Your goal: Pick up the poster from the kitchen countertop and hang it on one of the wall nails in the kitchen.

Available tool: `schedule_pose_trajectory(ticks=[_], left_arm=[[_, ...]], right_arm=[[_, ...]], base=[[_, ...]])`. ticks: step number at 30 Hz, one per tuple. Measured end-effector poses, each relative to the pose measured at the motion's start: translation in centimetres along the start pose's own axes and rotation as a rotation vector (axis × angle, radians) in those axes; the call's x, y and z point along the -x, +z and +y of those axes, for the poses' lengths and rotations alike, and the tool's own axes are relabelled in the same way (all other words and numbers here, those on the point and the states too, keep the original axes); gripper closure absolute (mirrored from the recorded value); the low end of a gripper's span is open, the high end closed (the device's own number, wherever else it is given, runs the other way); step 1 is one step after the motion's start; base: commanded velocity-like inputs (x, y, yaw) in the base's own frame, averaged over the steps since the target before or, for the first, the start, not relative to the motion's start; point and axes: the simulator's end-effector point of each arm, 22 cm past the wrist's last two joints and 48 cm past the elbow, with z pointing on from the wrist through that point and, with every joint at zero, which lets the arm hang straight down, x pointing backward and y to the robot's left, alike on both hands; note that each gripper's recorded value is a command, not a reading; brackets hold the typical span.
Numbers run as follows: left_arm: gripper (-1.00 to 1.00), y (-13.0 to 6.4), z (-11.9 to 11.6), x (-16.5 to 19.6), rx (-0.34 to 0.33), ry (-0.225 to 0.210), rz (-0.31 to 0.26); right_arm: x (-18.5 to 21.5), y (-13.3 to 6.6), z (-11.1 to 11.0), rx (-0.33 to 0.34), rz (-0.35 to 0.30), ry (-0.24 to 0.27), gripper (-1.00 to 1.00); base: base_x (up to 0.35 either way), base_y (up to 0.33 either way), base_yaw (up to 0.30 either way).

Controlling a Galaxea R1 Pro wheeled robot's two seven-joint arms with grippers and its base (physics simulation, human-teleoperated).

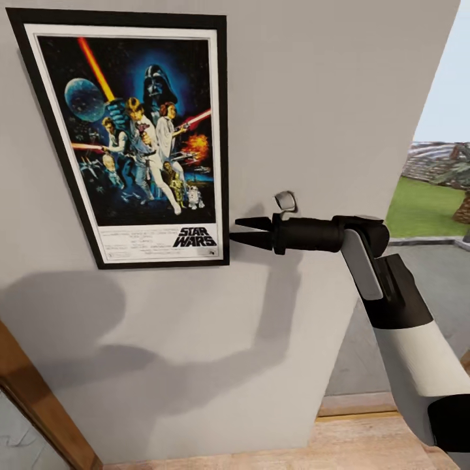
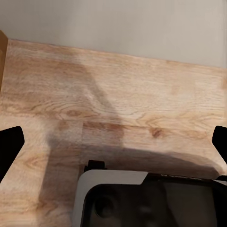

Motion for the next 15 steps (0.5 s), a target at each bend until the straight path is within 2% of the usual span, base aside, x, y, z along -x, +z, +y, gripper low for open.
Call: schedule_pose_trajectory(ticks=[4, 7, 9, 10, 11, 15], left_arm=[[-1.00, 0.0, 0.0, 0.1, 0.000, 0.000, -0.001], [-1.00, 0.0, 0.0, 0.0, 0.000, -0.001, 0.000], [-1.00, 0.0, 0.0, 0.1, 0.000, -0.001, -0.002], [-1.00, 0.0, 0.0, 0.1, -0.001, -0.001, -0.004], [-1.00, 0.0, 0.0, 0.2, -0.001, -0.001, -0.004], [-1.00, 0.0, -0.1, 0.4, -0.002, -0.001, -0.010]], right_arm=[[-0.1, 0.0, 0.0, 0.001, 0.002, 0.002, -1.00], [-0.2, 0.0, 0.2, 0.004, 0.004, 0.003, -1.00], [-2.5, -0.3, -0.2, 0.000, 0.010, 0.054, -1.00], [-6.5, -0.9, 0.5, 0.035, 0.005, 0.149, -1.00], [-9.2, -1.1, 0.4, 0.028, 0.012, 0.206, -1.00], [-11.9, -1.4, 1.0, 0.025, 0.001, 0.248, -1.00]], base=[[-0.007, -0.003, 0.000], [-0.309, 0.000, 0.000], [-0.271, 0.000, 0.000], [-0.324, 0.000, 0.000], [-0.330, 0.000, 0.000], [-0.333, 0.000, 0.000]])
